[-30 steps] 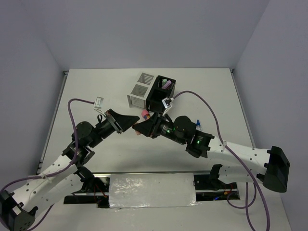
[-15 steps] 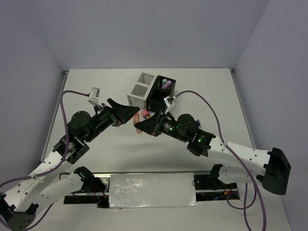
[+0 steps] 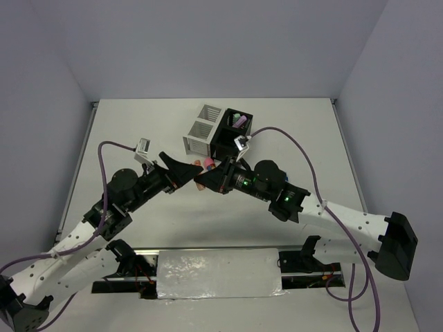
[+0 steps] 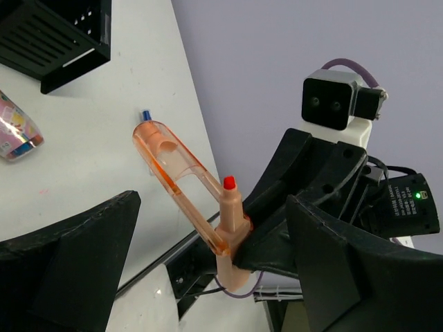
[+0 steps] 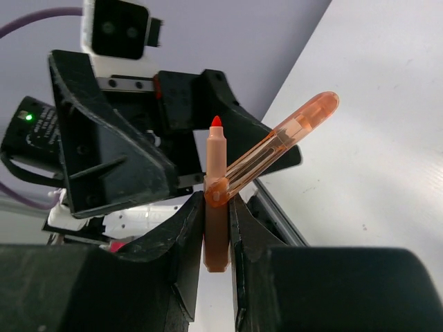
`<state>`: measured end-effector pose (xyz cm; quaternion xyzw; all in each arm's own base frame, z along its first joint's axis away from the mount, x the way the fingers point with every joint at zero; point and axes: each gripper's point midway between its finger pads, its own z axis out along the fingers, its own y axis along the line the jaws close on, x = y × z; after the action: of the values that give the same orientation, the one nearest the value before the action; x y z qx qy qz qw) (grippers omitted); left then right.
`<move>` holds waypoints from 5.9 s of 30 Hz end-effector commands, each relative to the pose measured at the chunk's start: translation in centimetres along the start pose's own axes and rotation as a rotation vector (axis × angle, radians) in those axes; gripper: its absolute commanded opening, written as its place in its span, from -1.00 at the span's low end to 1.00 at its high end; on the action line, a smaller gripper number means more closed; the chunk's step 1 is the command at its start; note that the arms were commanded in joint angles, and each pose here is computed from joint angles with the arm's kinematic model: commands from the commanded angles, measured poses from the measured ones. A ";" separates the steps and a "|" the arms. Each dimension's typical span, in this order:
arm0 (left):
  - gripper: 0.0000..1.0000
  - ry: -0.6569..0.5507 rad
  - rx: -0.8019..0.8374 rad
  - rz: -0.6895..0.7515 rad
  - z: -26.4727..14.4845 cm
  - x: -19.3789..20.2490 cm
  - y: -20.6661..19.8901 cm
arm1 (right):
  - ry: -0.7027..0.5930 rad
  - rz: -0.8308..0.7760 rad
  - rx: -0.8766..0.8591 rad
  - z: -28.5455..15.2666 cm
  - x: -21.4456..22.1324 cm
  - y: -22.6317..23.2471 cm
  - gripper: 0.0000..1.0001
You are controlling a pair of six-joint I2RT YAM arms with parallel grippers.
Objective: Sort the stationery into containers
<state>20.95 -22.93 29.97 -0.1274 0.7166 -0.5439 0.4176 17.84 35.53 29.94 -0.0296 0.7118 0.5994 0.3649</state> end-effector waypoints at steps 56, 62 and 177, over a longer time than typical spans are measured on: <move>-1.00 -0.121 0.127 0.093 -0.6 -2.1 -2.2 | -0.066 -0.157 -0.296 -1.6 -1.5 9.5 -1.00; -1.00 -0.118 0.129 0.101 -0.8 -1.6 -1.5 | -0.121 -0.205 -0.303 -0.2 -4.0 11.7 -1.00; 0.87 -0.012 -1.190 0.391 14.6 6.8 23.9 | -0.145 -0.473 0.505 -14.7 -11.9 -6.3 0.99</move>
<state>32.74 -28.31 4.94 -0.1908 0.9148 0.0243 0.3553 23.13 15.83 30.80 -0.0473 0.7923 0.2889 0.5354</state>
